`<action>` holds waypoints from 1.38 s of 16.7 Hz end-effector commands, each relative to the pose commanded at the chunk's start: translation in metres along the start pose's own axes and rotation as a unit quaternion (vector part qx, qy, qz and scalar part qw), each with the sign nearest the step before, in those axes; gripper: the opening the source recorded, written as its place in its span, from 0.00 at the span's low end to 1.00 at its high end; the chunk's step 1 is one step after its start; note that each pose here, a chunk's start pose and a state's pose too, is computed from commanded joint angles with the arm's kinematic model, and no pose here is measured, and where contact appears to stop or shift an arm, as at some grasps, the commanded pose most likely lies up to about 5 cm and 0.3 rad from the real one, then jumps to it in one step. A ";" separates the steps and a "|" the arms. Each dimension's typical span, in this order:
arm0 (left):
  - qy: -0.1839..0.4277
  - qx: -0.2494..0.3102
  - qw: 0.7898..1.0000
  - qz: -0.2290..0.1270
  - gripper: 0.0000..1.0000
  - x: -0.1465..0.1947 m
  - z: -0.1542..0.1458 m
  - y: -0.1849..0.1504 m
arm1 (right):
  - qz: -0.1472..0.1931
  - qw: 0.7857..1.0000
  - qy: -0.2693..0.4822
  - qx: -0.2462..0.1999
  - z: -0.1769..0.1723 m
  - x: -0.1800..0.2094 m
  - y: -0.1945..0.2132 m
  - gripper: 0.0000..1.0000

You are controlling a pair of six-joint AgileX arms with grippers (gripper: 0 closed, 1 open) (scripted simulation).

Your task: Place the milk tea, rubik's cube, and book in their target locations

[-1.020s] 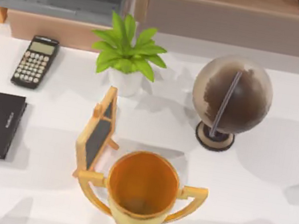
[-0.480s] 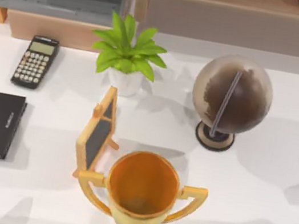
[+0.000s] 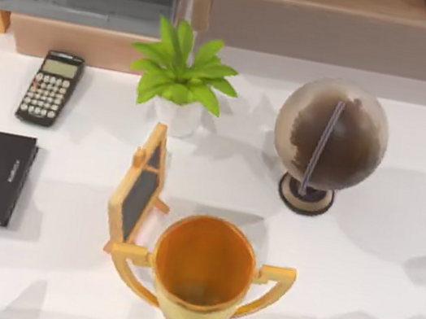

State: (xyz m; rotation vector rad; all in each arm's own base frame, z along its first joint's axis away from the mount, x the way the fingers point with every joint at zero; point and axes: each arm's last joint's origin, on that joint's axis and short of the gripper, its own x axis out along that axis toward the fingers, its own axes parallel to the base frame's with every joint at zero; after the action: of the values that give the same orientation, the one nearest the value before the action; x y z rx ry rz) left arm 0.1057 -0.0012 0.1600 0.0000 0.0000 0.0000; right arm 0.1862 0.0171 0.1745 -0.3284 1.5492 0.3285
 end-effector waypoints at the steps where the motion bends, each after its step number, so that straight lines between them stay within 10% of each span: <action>1: 0.000 0.000 1.000 0.000 1.00 0.000 0.000 0.000 | 0.000 1.000 0.000 0.000 0.000 -0.005 0.000 0.00; 8: 0.000 0.000 1.000 0.000 1.00 0.000 0.000 0.000 | -0.005 1.000 -0.006 0.000 0.003 -0.010 0.000 0.00; 15: 0.000 0.000 1.000 0.000 1.00 0.000 0.000 0.000 | -0.104 0.978 -0.180 0.013 0.075 -0.050 -0.007 0.00; 23: 0.000 0.000 1.000 0.000 1.00 0.000 0.000 0.000 | -0.178 0.825 -0.529 0.089 0.171 -0.158 0.015 0.00</action>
State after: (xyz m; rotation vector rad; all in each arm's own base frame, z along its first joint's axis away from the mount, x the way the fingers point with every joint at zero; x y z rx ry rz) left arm 0.1057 -0.0012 0.1600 0.0000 0.0000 0.0000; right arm 0.3365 0.1004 0.3321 -0.2132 0.3897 0.0288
